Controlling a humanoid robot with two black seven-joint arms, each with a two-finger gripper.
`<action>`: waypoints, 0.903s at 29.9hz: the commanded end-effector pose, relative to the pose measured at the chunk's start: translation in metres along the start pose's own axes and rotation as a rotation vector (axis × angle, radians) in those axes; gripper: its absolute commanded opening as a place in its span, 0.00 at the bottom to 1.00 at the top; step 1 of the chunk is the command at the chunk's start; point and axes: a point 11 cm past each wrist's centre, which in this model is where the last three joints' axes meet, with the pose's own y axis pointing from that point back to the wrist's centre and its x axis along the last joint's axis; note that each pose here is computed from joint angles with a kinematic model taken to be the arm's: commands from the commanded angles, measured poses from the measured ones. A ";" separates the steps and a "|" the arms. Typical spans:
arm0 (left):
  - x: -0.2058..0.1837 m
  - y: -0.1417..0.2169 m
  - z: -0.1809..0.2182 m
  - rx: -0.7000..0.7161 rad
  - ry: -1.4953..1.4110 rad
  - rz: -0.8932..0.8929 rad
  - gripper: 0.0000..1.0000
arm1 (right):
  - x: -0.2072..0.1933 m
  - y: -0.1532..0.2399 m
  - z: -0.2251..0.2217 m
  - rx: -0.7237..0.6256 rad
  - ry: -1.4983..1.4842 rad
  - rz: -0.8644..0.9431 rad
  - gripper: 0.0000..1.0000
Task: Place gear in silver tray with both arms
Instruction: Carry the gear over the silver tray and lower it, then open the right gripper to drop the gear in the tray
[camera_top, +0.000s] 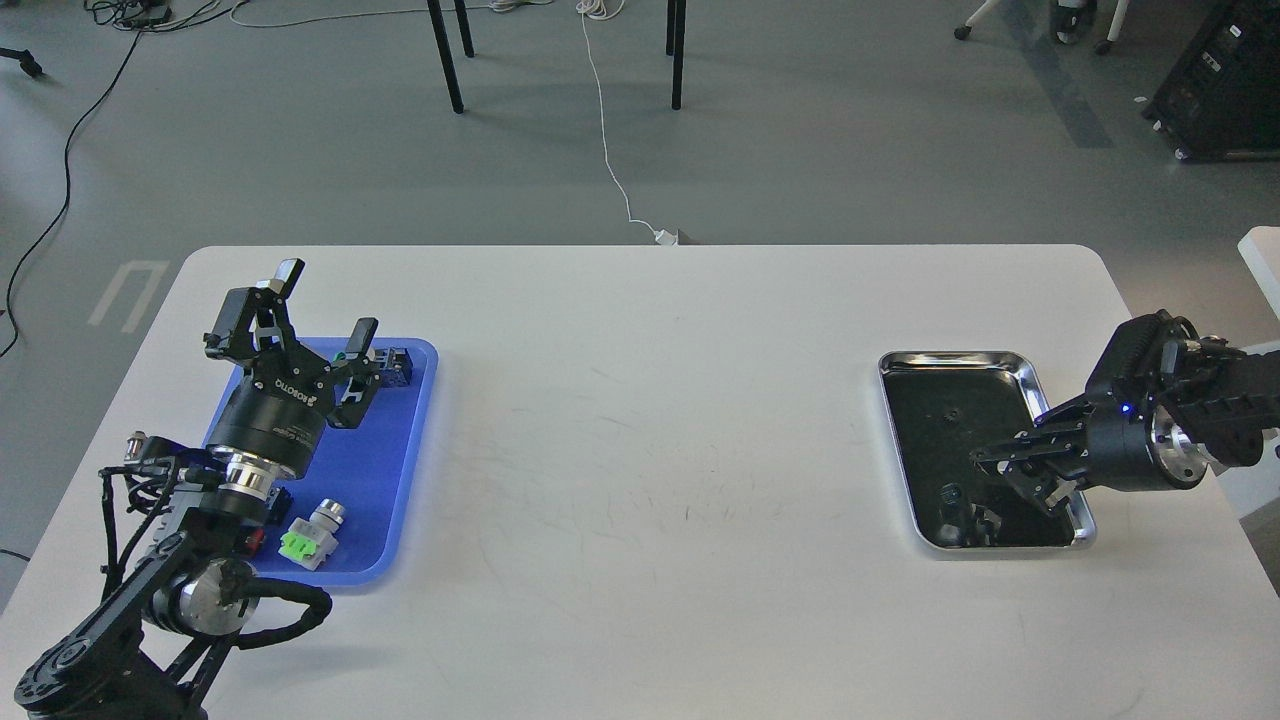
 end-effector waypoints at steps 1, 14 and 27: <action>0.000 0.000 -0.001 0.001 0.001 -0.001 0.98 | -0.005 -0.008 0.000 0.001 0.008 -0.014 0.19; -0.001 0.000 -0.001 0.002 0.001 -0.001 0.98 | -0.009 -0.012 -0.002 0.002 -0.022 0.022 0.71; -0.002 0.000 -0.002 0.000 0.006 -0.002 0.98 | 0.083 -0.006 -0.007 0.005 -0.335 0.515 0.94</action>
